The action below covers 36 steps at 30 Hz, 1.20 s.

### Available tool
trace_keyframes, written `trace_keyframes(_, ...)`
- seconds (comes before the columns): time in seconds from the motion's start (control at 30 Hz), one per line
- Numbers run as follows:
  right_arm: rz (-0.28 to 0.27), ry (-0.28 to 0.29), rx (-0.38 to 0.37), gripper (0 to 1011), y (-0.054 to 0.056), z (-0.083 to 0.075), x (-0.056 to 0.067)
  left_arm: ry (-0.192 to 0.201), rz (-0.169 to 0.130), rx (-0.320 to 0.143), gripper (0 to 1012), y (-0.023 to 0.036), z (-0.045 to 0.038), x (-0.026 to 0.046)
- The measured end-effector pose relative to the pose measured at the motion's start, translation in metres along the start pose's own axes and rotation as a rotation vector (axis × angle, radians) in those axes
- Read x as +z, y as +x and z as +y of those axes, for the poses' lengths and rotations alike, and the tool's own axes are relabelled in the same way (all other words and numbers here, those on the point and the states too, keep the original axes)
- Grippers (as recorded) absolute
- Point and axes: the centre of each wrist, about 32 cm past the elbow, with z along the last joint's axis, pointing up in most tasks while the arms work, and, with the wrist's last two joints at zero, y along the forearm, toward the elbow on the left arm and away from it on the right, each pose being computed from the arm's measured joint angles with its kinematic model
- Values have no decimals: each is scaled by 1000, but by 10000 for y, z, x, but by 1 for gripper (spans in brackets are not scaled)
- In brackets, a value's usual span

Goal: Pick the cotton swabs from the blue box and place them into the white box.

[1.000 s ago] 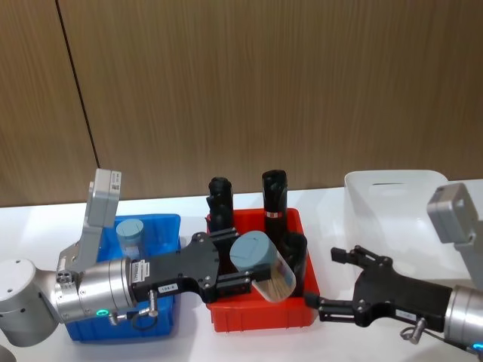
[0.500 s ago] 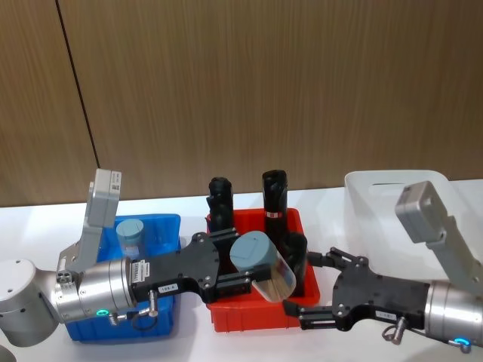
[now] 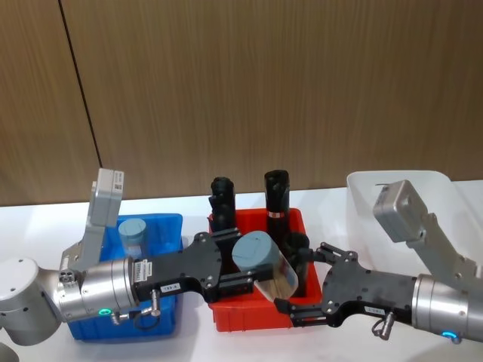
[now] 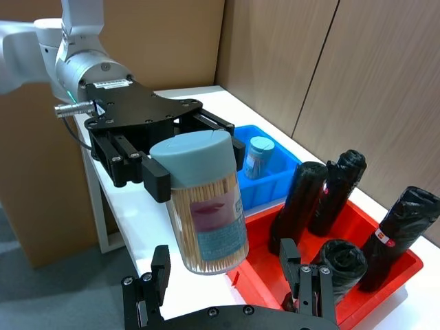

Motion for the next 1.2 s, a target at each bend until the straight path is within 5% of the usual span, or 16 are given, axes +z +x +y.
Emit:
trace_keyframes(0.57, -107, -34, 1, 1002, -49, 80, 160, 0, 0, 0, 669, 0, 0, 0)
trace_keyframes(1.2, -162, -30, 22, 1002, -73, 174, 312, 0, 0, 0, 669, 0, 0, 0)
